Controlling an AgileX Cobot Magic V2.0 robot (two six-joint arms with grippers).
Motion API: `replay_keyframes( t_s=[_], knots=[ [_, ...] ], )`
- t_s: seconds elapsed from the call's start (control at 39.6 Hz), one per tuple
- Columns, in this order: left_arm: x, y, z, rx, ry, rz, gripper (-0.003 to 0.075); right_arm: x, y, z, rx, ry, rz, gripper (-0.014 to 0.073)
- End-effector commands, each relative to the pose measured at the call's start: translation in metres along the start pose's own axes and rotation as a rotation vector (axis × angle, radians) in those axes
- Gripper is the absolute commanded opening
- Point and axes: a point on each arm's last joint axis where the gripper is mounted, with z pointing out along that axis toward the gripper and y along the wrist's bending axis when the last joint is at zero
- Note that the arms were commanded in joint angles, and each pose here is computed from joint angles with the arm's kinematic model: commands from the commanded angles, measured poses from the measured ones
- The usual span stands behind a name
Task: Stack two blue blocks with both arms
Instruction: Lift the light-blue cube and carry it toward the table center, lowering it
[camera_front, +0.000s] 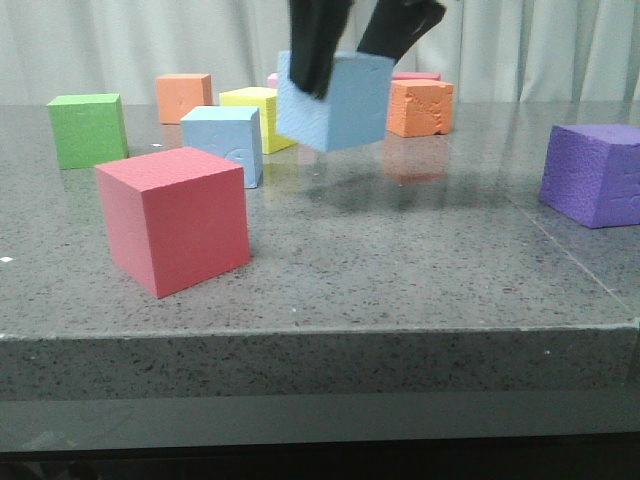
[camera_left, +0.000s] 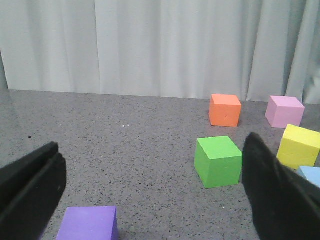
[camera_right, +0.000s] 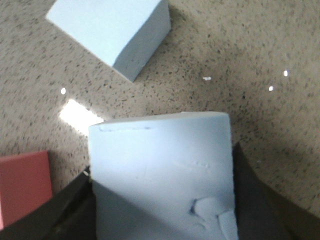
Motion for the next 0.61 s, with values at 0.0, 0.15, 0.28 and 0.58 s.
replay_keyframes(
  t_s=[0.0, 0.15, 0.28, 0.58],
  knots=[
    [-0.018, 0.000, -0.001, 0.003, -0.109, -0.002, 0.0692, -0.010, -0.002, -0.026, 0.091, -0.135, 0.143, 0.0396],
    [-0.018, 0.000, -0.001, 0.003, -0.109, -0.002, 0.0692, -0.015, -0.005, -0.022, 0.109, -0.188, 0.290, 0.0407],
    [-0.018, 0.000, -0.001, 0.003, -0.109, -0.002, 0.0692, -0.017, -0.005, -0.013, 0.101, -0.191, 0.311, 0.0428],
    [-0.018, 0.000, -0.001, 0.003, -0.109, -0.002, 0.0692, -0.013, -0.006, 0.016, 0.114, -0.099, 0.322, 0.0432]
  ],
)
